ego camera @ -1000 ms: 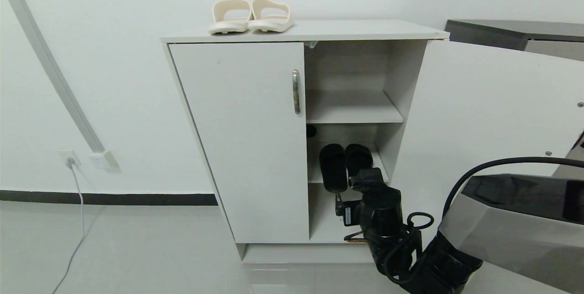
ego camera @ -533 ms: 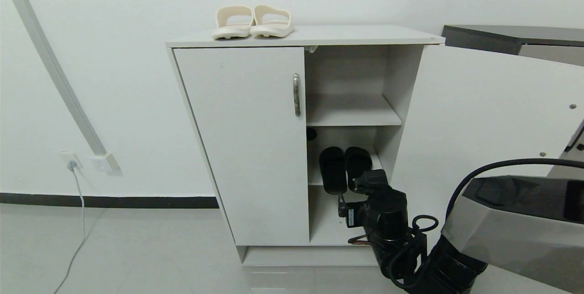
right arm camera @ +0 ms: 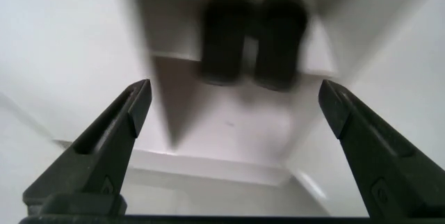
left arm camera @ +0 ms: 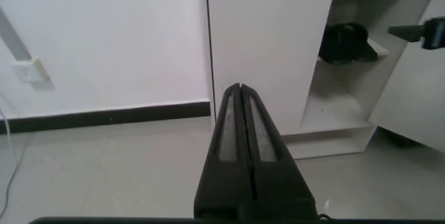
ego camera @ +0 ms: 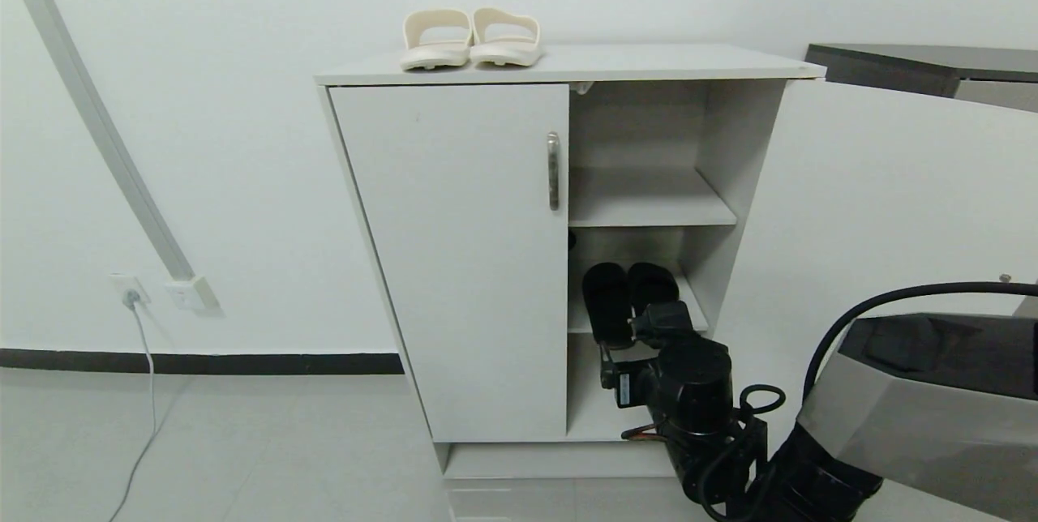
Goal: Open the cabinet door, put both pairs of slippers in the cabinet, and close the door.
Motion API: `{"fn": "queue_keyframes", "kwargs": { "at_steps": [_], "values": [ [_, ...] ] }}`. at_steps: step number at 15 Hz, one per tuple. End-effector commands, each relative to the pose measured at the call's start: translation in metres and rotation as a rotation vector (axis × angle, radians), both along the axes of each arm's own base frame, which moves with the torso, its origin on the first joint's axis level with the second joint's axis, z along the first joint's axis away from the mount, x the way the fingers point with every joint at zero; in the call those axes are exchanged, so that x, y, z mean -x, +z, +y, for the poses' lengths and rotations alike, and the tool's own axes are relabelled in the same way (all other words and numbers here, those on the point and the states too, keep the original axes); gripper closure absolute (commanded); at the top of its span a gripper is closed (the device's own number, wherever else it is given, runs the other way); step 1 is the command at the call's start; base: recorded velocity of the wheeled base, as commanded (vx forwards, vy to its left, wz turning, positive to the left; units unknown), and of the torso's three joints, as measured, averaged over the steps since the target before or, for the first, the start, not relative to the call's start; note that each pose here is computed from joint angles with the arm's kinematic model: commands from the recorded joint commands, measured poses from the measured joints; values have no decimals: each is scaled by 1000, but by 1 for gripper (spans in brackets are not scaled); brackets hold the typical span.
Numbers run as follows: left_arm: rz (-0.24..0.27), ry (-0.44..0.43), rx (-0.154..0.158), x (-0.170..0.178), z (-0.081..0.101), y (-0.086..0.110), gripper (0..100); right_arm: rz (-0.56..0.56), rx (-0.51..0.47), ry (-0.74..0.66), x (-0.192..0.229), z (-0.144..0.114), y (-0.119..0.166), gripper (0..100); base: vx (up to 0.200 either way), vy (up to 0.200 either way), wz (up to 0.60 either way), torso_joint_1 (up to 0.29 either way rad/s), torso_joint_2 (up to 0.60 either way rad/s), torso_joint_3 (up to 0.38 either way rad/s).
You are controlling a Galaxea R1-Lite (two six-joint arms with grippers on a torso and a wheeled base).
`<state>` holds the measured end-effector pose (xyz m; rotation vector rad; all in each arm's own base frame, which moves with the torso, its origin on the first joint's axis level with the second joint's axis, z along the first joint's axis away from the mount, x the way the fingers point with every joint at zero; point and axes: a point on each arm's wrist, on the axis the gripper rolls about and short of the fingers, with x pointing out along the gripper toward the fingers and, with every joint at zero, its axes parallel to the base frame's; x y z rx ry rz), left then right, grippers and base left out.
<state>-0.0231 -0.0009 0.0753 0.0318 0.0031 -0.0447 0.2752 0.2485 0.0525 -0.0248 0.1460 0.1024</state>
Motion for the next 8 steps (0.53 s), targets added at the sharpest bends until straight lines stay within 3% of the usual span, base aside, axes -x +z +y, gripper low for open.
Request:
{"fn": "queue_keyframes", "kwargs": {
  "at_steps": [1,8],
  "values": [
    [-1,-1,0,0,0,0,100,-2,-2,-1,1,-1,2,0,0,200,0,2,2,7],
    [1,-1,0,0,0,0,100,-1,9,22,8,3,1,0,0,200,0,2,2,3]
  ]
}}
